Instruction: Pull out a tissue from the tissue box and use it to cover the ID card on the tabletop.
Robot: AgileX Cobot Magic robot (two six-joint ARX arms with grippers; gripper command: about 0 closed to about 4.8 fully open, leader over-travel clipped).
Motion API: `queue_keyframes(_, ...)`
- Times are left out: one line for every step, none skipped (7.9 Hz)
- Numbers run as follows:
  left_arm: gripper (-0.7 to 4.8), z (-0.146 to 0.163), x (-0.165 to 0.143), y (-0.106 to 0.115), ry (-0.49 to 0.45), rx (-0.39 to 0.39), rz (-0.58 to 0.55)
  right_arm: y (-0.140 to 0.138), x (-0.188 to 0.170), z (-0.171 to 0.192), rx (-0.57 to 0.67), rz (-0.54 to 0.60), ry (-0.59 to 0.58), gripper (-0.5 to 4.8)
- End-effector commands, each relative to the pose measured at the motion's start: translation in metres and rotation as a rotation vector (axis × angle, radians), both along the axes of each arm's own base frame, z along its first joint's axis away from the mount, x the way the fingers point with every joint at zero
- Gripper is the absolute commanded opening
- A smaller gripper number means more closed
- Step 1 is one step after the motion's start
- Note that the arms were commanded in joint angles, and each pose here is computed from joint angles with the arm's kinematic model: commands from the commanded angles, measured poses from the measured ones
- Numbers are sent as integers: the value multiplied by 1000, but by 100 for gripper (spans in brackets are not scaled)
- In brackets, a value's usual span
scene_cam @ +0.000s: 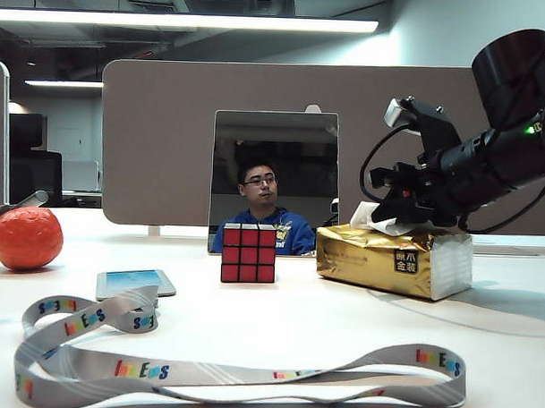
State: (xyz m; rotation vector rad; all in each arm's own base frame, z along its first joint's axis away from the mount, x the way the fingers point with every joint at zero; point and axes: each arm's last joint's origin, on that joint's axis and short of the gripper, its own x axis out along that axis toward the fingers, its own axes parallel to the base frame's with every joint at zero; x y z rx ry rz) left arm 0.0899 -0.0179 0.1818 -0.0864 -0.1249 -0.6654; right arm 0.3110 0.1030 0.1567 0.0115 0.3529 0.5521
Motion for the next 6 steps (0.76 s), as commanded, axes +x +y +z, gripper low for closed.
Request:
queue_keyframes(-6, 2, 0, 0, -15, -1, 3, 2, -5, 51, 99, 79, -267, -1)
queue_keyframes(-6, 2, 0, 0, -15, -1, 3, -2, -20, 87, 134, 102, -386, -1)
queue_keyframes(-6, 2, 1, 2, -15, -13, 70, -5, -38, 119, 177, 200, -487, -1)
queue_keyframes(-6, 2, 1, 2, -14, -18, 93, 0, -42, 126, 196, 288, -494, -1)
queue_keyframes(-6, 2, 2, 3, -14, -26, 139, 21, -43, 135, 213, 380, -480, -1)
queue_keyframes(-6, 2, 2, 4, -13, -31, 164, 33, -44, 140, 224, 416, -483, -1)
